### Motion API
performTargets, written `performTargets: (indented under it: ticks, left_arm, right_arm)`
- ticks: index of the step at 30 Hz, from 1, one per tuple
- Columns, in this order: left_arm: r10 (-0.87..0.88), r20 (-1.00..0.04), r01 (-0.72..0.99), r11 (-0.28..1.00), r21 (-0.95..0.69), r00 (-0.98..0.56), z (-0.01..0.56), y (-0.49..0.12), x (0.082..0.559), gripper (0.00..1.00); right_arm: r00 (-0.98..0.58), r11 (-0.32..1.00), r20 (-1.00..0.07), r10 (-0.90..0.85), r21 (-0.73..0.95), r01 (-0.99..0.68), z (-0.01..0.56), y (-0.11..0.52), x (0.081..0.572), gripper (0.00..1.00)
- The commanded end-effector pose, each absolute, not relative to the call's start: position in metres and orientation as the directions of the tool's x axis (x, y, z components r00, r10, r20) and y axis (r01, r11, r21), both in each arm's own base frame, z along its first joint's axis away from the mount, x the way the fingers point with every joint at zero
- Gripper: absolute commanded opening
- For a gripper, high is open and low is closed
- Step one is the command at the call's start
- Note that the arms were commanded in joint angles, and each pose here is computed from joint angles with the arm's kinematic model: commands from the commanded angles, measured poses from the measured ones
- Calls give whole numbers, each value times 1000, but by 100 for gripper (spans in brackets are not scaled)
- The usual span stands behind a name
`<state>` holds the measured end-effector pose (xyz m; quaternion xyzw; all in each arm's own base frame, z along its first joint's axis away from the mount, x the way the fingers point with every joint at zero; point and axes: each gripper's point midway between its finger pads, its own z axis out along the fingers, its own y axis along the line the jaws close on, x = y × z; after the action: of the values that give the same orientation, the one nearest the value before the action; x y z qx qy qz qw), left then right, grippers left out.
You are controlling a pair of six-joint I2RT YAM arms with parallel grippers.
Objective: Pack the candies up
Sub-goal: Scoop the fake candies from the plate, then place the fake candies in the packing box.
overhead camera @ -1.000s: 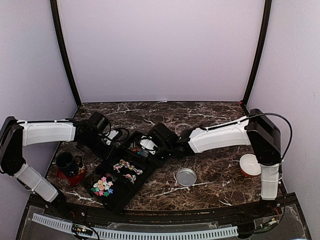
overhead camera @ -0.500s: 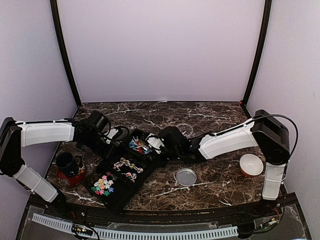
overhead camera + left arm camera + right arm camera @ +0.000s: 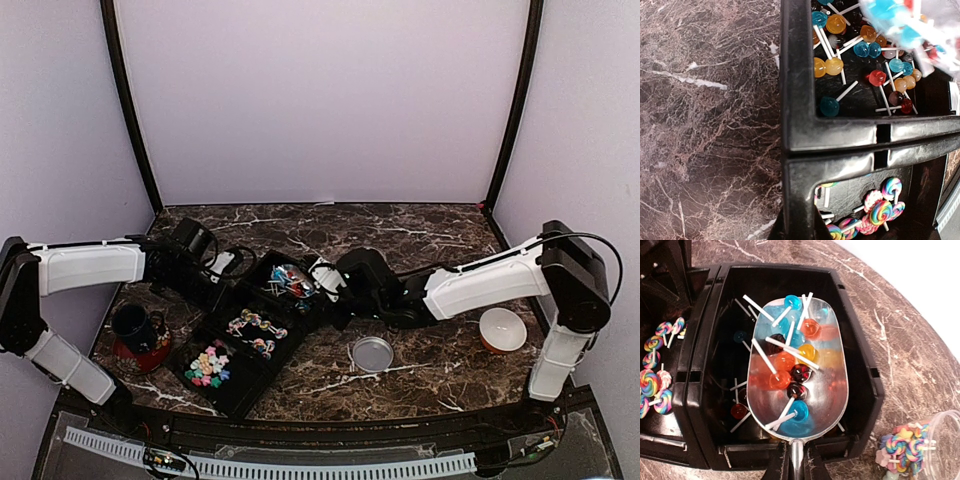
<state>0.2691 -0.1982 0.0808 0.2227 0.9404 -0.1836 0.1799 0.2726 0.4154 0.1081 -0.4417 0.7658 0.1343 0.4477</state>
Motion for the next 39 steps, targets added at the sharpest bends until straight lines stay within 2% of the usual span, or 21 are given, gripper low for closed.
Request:
performTargets:
  ticks: [1, 16, 26, 39]
  left_arm:
    - [300, -534, 519, 791, -323, -790, 119, -215, 280, 0]
    - [298, -534, 516, 794, -321, -791, 119, -214, 281, 0]
    - [297, -535, 515, 796, -319, -791, 120, -213, 281, 0]
    - [296, -534, 513, 796, -320, -792, 120, -213, 281, 0]
  right_arm:
    - [-171, 633, -872, -458, -185, -752, 146, 411, 284, 0]
    - [-101, 690, -970, -221, -82, -719, 214, 377, 277, 0]
    - [-205, 729, -876, -438, -212, -651, 221, 320, 278, 0]
    - [-421, 746, -688, -592, -268, -610, 210, 250, 270, 0]
